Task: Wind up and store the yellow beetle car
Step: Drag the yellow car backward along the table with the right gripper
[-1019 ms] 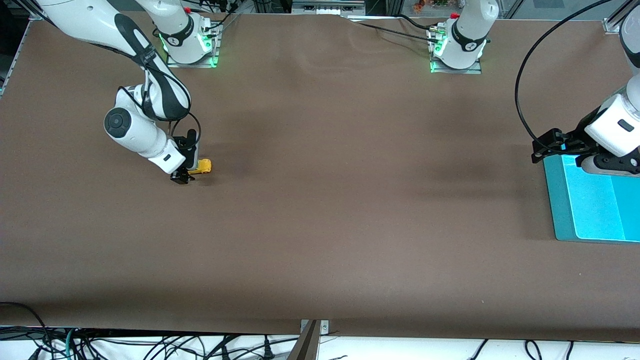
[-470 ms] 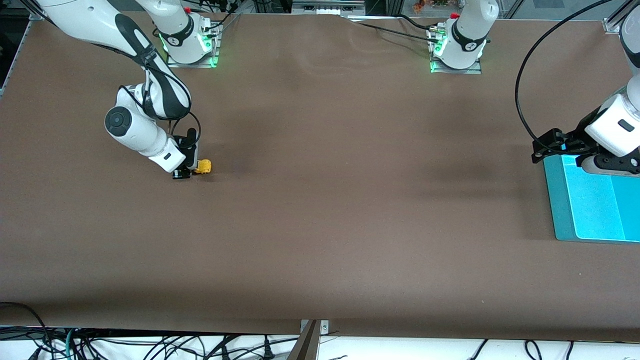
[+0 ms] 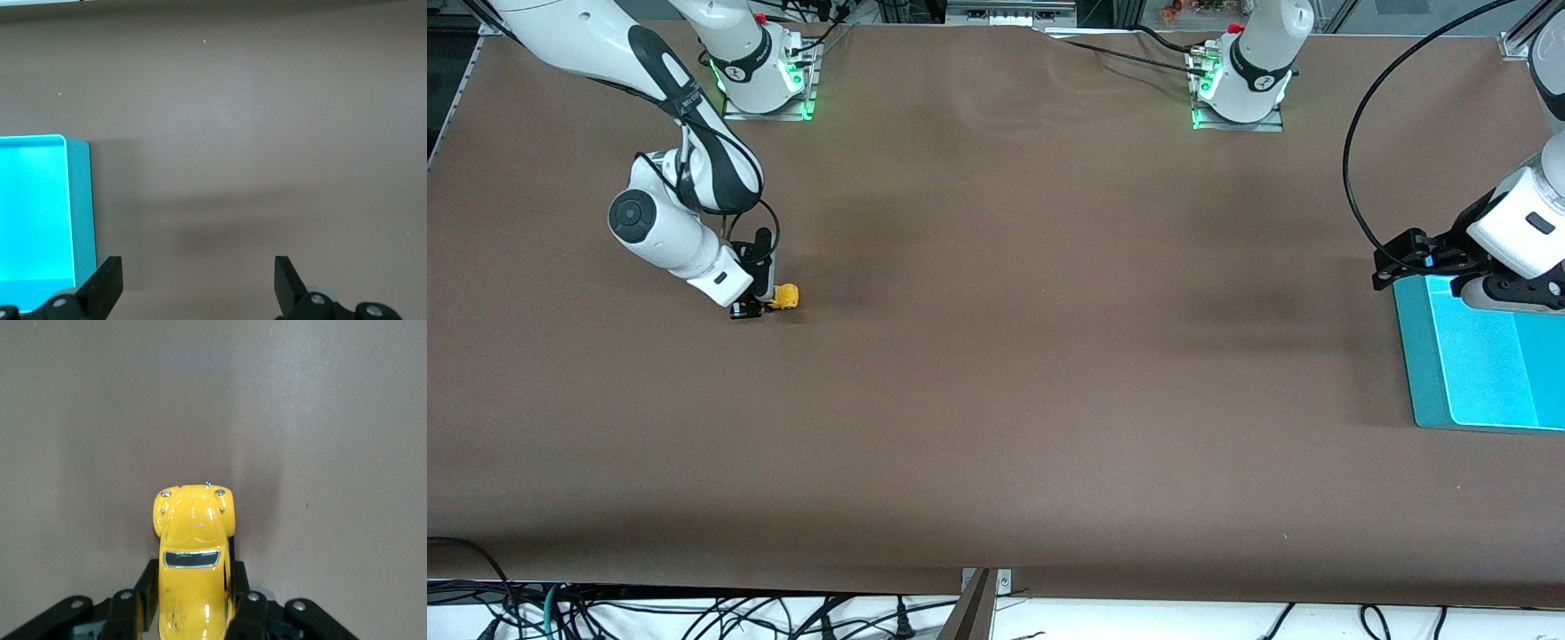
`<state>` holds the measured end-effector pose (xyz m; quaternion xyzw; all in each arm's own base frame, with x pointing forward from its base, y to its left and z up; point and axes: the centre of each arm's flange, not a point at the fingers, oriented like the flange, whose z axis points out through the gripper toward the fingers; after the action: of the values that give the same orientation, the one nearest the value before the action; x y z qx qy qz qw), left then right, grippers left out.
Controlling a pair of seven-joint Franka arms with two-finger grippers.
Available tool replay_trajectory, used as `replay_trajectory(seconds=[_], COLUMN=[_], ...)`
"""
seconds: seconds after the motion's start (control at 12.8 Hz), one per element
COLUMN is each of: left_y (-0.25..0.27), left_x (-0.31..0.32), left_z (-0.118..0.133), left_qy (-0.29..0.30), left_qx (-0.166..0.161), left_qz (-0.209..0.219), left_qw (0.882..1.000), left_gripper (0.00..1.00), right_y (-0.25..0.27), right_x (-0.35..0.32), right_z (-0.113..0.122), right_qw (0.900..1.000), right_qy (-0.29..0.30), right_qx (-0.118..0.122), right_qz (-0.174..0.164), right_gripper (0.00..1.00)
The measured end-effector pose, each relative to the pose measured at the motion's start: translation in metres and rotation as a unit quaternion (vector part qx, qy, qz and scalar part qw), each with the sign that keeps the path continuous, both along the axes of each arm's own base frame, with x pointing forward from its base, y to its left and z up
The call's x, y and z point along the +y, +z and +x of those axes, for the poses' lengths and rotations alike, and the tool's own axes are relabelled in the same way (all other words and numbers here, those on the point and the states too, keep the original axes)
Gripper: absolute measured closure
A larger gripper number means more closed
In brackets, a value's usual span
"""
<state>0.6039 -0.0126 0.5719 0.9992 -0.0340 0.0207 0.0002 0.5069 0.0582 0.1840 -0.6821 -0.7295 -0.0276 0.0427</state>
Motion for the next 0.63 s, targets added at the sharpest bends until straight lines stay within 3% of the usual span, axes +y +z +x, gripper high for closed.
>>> replay_trajectory(seconds=[0.63], left_y=[0.0], left_x=[-0.001], left_z=[0.0], left_qy=[-0.001], left_qx=[0.0], left_qz=[0.0], left_qw=[1.0], left_gripper=[0.0], right_y=[0.001], right_x=[-0.096], right_z=[0.004], right_qw=[1.0], right_qy=[0.012], right_qx=[-0.019], right_qz=[-0.019], right_gripper=[0.54])
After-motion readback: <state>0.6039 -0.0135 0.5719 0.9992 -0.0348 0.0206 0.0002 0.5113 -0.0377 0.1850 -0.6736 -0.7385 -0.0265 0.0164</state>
